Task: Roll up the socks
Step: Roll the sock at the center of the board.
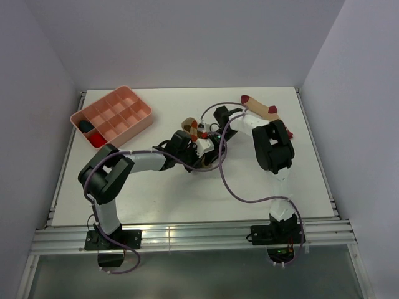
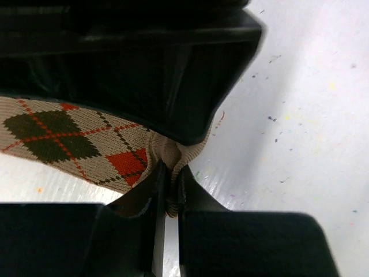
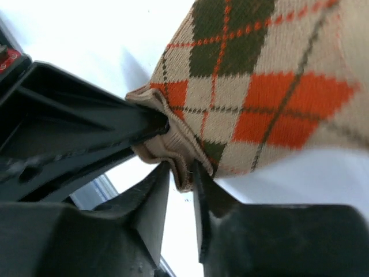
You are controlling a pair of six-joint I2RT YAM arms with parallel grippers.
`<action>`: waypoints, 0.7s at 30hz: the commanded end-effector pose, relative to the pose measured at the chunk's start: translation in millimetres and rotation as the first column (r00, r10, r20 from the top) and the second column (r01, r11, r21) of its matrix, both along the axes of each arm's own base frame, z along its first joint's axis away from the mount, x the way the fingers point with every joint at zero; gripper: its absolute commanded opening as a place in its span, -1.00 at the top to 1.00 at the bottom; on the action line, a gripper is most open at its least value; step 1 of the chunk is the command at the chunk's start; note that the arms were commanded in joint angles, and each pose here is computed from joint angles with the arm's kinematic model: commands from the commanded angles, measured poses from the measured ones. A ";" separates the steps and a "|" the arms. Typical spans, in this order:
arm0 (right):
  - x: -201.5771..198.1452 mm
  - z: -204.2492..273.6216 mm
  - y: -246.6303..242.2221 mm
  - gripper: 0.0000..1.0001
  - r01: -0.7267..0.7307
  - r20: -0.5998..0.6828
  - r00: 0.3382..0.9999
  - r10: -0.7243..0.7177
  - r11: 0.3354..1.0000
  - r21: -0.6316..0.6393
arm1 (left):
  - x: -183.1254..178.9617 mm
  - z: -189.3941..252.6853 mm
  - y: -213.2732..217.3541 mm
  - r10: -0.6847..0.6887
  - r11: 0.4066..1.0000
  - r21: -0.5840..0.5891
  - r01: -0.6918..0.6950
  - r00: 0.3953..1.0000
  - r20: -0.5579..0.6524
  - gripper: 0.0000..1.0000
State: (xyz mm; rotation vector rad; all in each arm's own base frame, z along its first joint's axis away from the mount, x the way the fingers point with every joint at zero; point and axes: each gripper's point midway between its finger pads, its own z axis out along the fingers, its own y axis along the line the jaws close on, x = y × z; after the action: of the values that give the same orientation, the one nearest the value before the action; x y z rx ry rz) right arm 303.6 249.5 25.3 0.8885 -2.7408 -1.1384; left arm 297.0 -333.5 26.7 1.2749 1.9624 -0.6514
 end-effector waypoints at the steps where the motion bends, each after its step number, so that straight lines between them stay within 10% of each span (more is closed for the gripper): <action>1: 42.4 25.1 1.6 0.31 0.081 0.237 0.968 -0.084 0.996 0.023 | -45.1 -25.9 8.2 -0.046 0.998 0.036 0.059 0.955 -0.293 0.99; 21: 30.7 85.3 -61.3 -0.02 0.470 0.606 0.589 -0.534 0.837 0.281 | -35.6 -34.2 31.1 0.120 0.992 0.113 -0.061 0.754 -0.646 0.99</action>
State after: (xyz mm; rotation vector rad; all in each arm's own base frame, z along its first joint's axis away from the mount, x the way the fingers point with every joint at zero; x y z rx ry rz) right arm 317.8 185.8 74.6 0.5599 -3.5691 -1.0842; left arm 283.6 -333.3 25.5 1.1178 2.3470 -1.1345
